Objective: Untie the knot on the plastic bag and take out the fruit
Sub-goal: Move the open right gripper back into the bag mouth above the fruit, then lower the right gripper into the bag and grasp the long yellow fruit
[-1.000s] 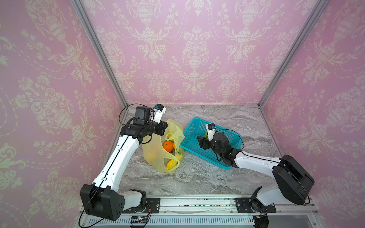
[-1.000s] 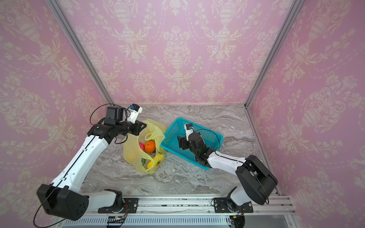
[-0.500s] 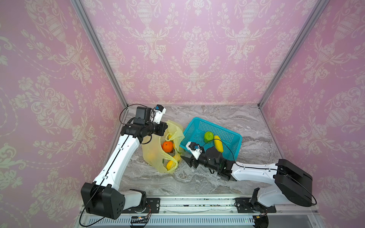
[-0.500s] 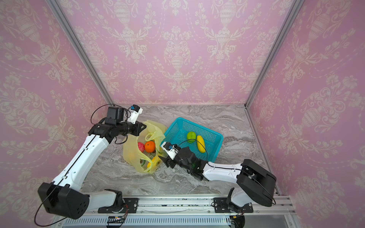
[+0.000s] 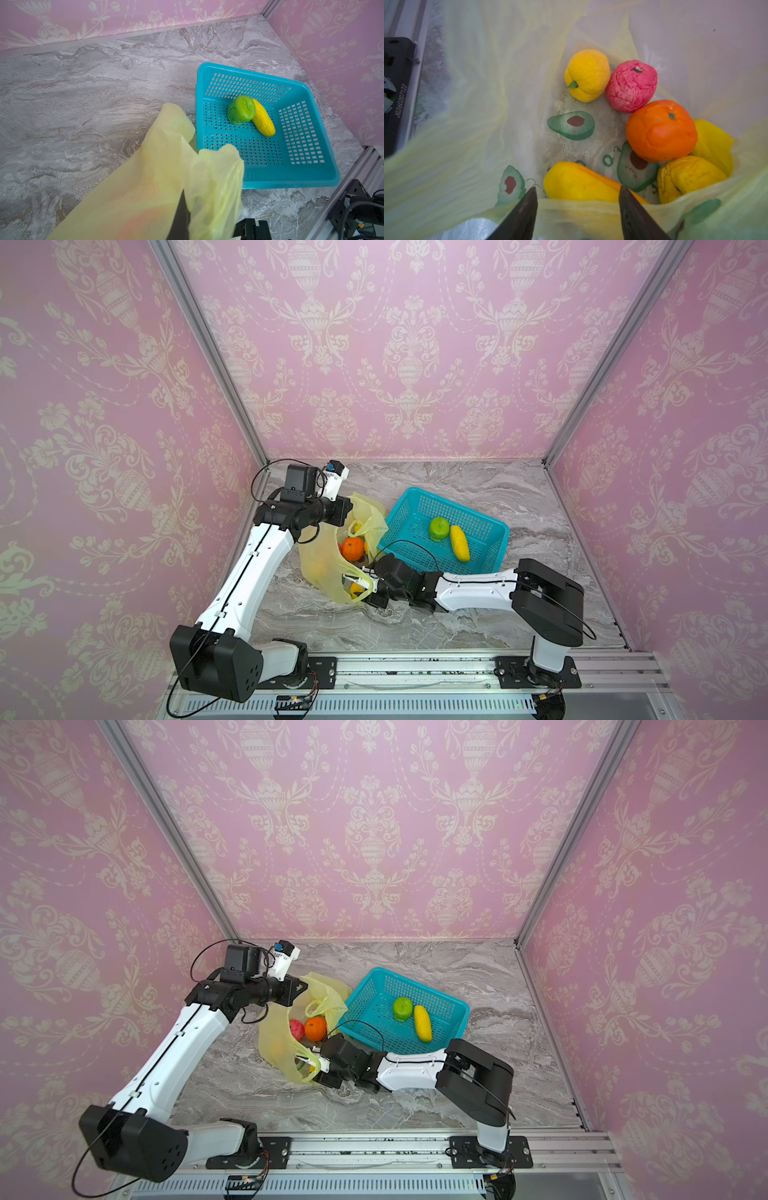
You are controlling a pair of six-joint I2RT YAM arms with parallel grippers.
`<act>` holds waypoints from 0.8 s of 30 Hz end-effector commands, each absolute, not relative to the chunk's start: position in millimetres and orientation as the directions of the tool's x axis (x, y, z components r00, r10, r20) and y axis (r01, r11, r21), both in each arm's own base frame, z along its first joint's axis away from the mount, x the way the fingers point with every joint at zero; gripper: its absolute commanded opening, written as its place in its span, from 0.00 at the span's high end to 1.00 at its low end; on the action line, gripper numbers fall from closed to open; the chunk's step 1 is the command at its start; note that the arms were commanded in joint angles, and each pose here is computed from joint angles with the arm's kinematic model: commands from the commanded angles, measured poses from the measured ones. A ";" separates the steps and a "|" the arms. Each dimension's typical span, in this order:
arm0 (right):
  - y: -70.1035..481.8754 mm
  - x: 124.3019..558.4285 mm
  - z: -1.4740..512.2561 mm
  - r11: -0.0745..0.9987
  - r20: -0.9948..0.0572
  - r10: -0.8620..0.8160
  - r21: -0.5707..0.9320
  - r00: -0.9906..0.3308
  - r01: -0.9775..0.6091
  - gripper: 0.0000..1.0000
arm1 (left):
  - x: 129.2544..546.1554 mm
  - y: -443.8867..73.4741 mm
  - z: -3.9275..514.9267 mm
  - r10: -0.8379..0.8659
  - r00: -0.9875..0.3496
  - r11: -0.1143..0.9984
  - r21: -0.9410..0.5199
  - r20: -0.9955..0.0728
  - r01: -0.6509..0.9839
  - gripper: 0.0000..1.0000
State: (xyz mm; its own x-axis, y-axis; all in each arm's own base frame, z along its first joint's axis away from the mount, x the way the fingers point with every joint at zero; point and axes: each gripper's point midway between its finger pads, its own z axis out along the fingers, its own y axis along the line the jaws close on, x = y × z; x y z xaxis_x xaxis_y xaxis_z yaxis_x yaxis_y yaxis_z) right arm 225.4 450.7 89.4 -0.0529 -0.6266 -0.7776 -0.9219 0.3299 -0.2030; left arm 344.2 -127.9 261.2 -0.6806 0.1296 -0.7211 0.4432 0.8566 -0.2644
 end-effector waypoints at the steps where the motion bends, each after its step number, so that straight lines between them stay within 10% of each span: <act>1: 448.9 234.1 77.8 0.333 -0.717 -0.694 -0.241 -0.064 -0.911 0.34 | 341.3 -123.3 269.6 0.112 -0.672 0.863 -0.263 -0.732 0.431 1.00; 24: 426.7 247.3 60.0 0.287 -0.526 -0.850 -0.472 0.004 -0.834 0.20 | 339.8 -123.9 271.3 0.112 -0.668 0.859 -0.266 -0.736 0.437 1.00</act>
